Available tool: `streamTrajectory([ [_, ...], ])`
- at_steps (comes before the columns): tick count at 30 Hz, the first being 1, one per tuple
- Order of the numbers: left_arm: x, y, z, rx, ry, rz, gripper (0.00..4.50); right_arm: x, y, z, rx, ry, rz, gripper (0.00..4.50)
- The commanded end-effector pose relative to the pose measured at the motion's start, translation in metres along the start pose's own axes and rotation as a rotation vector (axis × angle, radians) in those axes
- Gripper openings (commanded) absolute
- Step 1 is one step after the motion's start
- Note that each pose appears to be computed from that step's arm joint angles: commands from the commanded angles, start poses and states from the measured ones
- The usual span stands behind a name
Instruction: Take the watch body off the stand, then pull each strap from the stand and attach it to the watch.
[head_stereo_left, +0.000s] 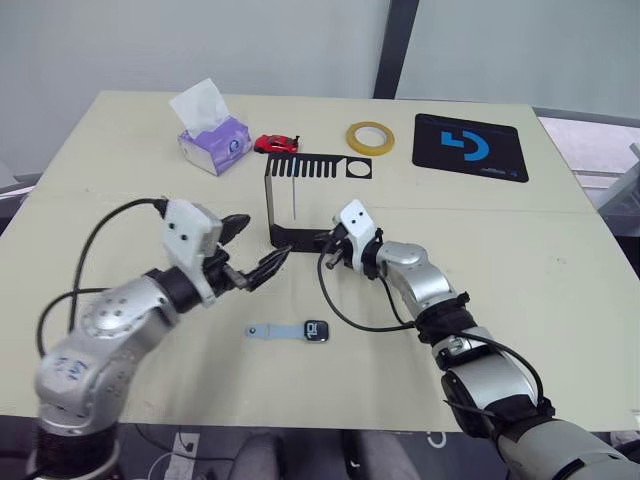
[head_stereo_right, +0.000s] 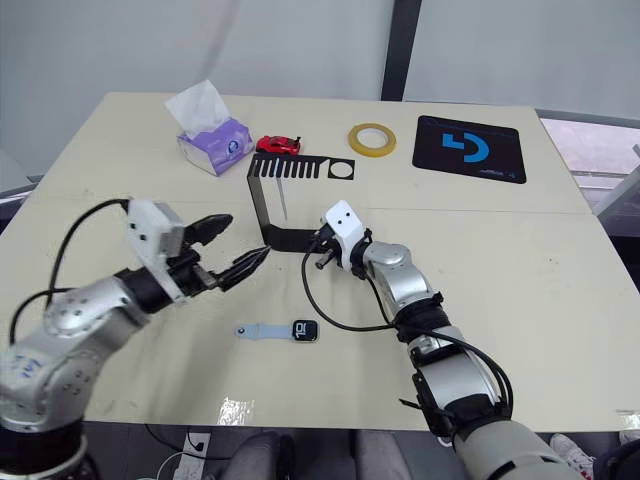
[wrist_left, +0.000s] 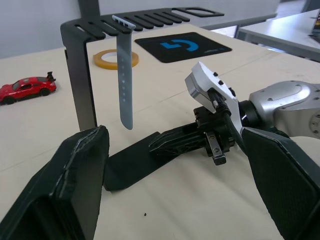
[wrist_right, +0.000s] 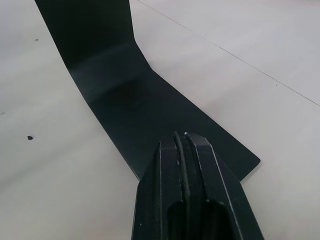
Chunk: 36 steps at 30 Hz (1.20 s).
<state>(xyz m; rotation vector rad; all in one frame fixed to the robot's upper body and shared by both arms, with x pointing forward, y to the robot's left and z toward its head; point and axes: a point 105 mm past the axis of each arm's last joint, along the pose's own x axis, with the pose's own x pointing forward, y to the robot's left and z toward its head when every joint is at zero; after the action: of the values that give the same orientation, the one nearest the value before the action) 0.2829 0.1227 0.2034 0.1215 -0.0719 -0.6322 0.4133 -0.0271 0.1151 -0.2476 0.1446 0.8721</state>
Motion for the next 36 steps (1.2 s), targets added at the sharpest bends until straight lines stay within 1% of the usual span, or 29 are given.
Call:
streamTrajectory([
  [1, 0.003, -0.007, 0.011, 0.066, -0.048, 0.088, 4.50, -0.005, 0.003, -0.033, 0.050, 0.110, -0.002, 0.02],
  [5, 0.019, -0.021, 0.006, 0.062, -0.043, 0.112, 4.50, -0.006, 0.006, -0.035, 0.049, 0.119, 0.005, 0.02],
  [9, 0.036, -0.017, 0.002, 0.043, -0.056, 0.194, 4.50, -0.007, 0.006, -0.036, 0.040, 0.131, 0.010, 0.02],
  [10, 0.041, -0.018, 0.001, 0.041, -0.060, 0.202, 4.07, -0.007, 0.006, -0.036, 0.040, 0.133, 0.010, 0.00],
  [12, 0.047, -0.018, 0.001, 0.034, -0.066, 0.217, 3.70, -0.008, 0.006, -0.035, 0.037, 0.136, 0.012, 0.00],
  [15, 0.054, -0.014, 0.001, 0.028, -0.072, 0.258, 3.70, -0.008, 0.006, -0.035, 0.036, 0.140, 0.013, 0.00],
  [21, 0.067, -0.009, 0.003, 0.068, -0.097, 0.306, 3.70, -0.007, 0.007, -0.036, 0.035, 0.144, 0.017, 0.00],
  [36, 0.089, -0.006, 0.004, 0.043, -0.124, 0.348, 3.70, -0.006, 0.006, -0.035, 0.026, 0.143, 0.013, 0.00],
])
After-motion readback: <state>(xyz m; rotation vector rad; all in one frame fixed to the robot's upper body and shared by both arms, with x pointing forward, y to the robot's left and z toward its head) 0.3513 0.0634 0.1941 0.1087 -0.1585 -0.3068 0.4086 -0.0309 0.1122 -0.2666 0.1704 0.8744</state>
